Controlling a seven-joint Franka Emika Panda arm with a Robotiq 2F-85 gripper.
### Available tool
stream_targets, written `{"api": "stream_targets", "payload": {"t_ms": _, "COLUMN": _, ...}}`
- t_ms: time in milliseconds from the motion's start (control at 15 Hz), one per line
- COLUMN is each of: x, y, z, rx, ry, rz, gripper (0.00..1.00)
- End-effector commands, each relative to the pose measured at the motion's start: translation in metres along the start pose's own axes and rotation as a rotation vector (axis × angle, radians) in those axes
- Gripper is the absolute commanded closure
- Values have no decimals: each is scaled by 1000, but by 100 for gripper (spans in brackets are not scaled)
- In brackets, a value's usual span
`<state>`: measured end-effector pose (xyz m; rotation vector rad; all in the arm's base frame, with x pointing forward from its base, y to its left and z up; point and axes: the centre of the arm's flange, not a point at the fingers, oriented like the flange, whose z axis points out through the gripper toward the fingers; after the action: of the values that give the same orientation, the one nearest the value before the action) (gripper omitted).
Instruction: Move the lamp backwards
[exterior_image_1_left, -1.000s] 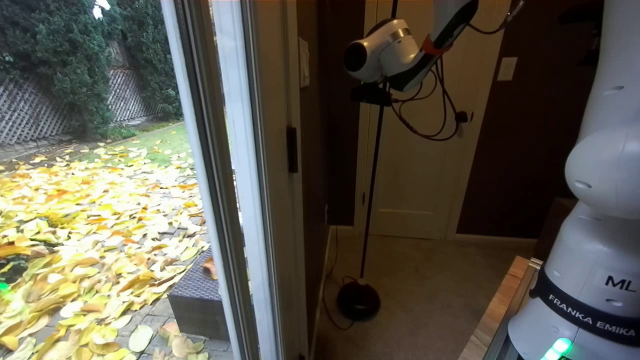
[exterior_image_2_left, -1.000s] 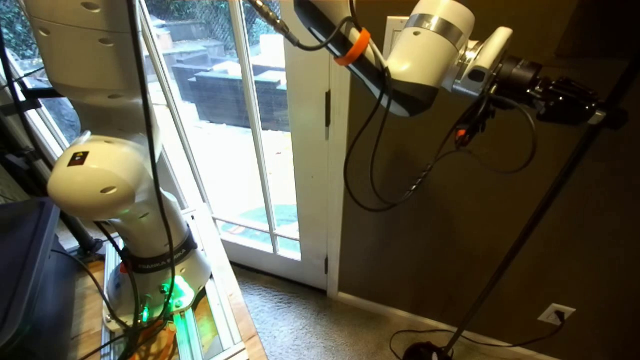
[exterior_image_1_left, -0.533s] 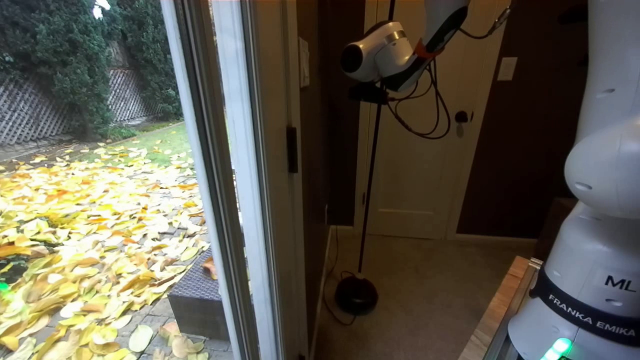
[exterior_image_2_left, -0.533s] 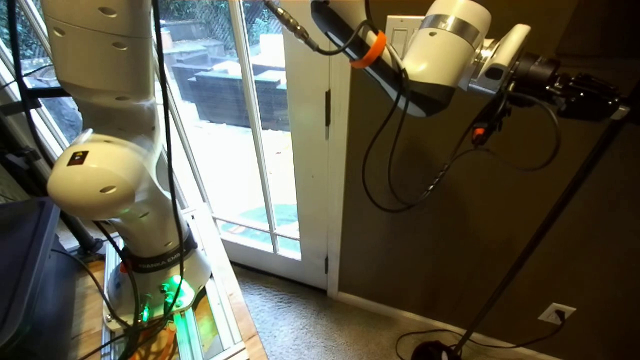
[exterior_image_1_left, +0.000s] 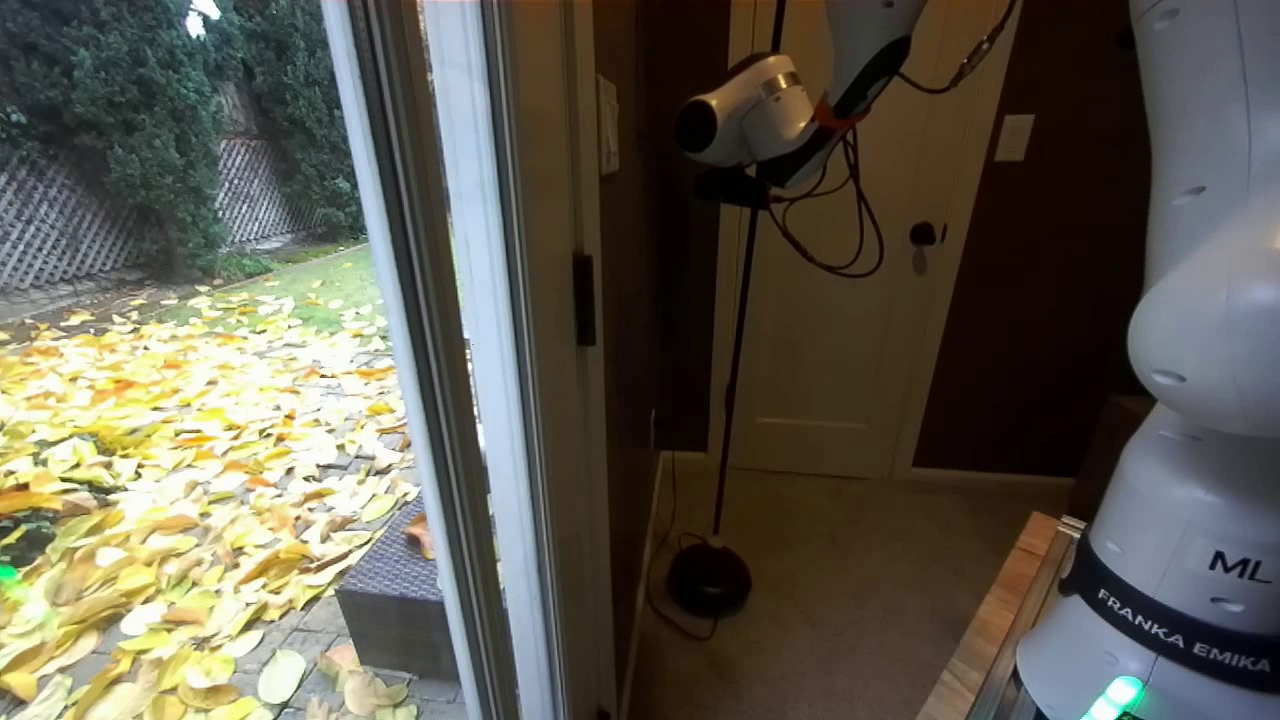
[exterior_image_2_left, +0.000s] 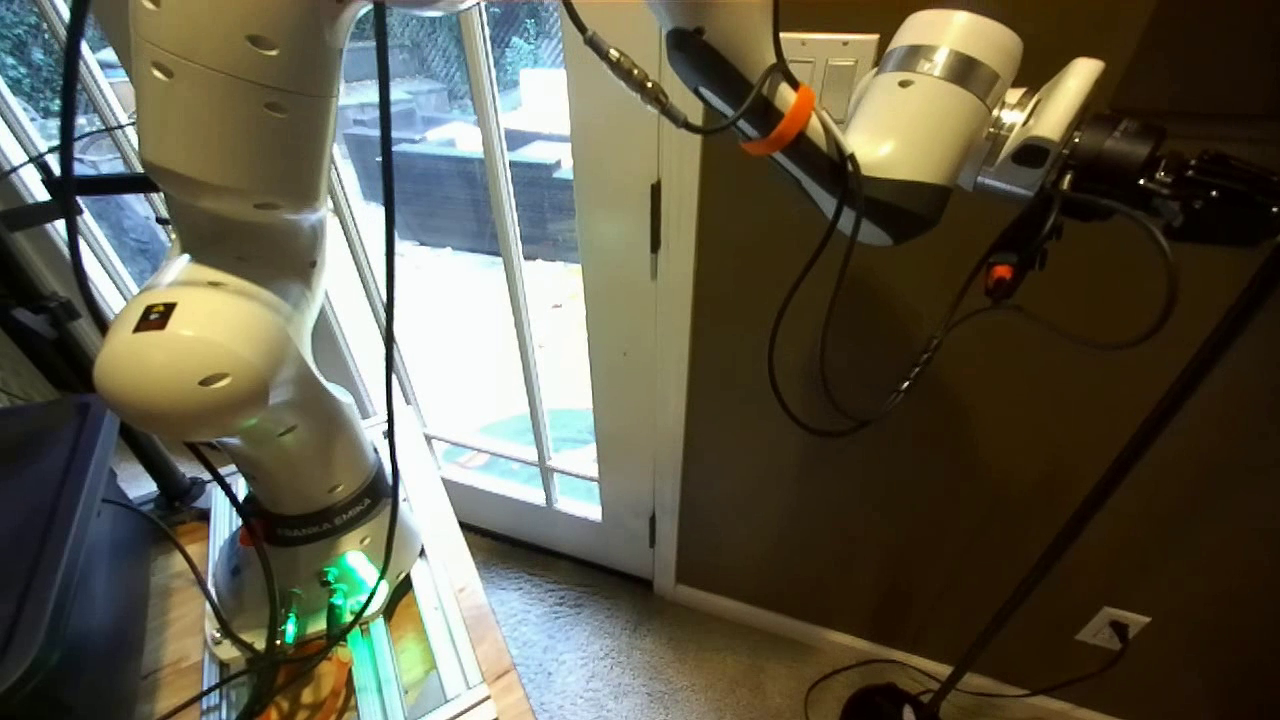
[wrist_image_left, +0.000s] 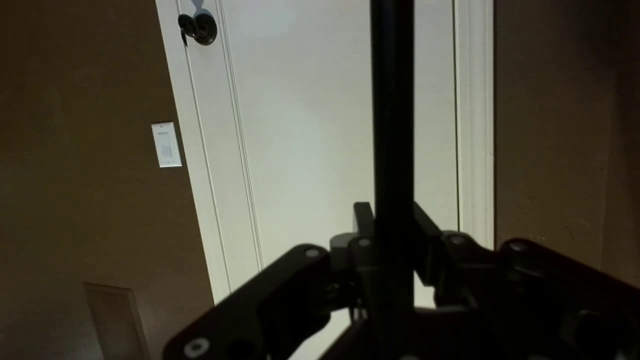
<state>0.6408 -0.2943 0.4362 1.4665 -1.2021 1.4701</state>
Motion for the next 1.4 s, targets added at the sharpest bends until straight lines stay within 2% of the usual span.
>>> {"api": "stream_targets", "payload": {"t_ms": 0, "x": 55, "y": -28, "z": 24, "rx": 0, "ry": 126, "rz": 38, "gripper": 95}}
{"api": "stream_targets", "payload": {"t_ms": 667, "x": 61, "y": -46, "z": 65, "rx": -24, "ry": 169, "rz": 57, "gripper": 95}}
{"api": "stream_targets", "payload": {"t_ms": 1333, "x": 49, "y": -62, "z": 98, "rx": -24, "ry": 215, "rz": 35, "gripper": 95}}
